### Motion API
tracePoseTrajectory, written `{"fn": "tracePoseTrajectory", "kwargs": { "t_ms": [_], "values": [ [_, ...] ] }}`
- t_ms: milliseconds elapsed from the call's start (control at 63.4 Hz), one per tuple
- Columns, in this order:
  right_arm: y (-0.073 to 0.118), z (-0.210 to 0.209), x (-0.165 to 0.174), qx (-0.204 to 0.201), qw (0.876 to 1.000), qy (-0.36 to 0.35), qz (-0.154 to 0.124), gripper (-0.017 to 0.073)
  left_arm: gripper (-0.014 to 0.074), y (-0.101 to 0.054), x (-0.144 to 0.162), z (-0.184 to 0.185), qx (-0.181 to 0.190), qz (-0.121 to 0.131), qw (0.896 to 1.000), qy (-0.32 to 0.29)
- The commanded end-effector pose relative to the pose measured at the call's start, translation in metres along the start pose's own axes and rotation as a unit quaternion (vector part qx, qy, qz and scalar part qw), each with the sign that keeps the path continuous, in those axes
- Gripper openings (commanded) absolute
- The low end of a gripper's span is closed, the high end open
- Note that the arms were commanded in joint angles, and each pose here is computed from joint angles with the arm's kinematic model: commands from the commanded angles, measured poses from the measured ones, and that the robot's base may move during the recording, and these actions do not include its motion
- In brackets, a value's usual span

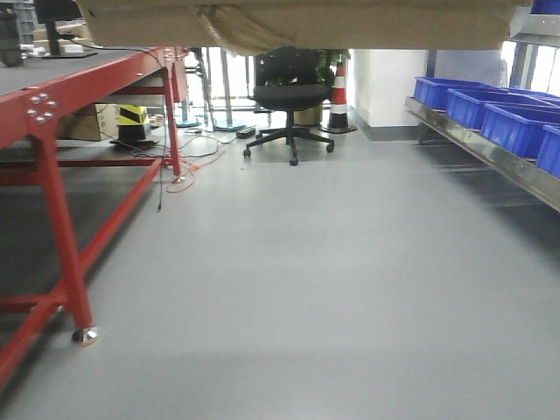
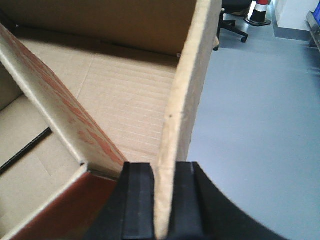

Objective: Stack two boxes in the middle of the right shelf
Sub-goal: 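Carry the boxes with both grippers while driving toward the steel shelf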

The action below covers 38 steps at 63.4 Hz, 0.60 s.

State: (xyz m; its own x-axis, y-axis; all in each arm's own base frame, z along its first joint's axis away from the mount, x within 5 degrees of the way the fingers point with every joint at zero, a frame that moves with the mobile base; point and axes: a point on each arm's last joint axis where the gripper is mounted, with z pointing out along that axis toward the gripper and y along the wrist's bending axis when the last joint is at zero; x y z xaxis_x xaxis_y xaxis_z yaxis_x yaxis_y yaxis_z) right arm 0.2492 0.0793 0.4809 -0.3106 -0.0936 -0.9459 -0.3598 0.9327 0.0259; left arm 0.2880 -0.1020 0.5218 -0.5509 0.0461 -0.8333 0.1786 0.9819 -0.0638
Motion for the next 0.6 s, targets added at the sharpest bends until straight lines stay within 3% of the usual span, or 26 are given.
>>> {"fn": "tracePoseTrajectory", "kwargs": {
  "t_ms": [0,584],
  "values": [
    [-0.0002,-0.0093,-0.011,0.005,0.999,-0.047,-0.008,-0.0154,-0.0111,-0.0007,-0.0041,-0.0065,0.004,0.001,1.0,-0.025],
    [-0.0002,-0.0093,-0.0112,0.005,0.999,-0.048,-0.008,-0.0154,-0.0111,-0.0008,-0.0042,-0.0065,0.004,0.001,1.0,-0.026]
  ]
}}
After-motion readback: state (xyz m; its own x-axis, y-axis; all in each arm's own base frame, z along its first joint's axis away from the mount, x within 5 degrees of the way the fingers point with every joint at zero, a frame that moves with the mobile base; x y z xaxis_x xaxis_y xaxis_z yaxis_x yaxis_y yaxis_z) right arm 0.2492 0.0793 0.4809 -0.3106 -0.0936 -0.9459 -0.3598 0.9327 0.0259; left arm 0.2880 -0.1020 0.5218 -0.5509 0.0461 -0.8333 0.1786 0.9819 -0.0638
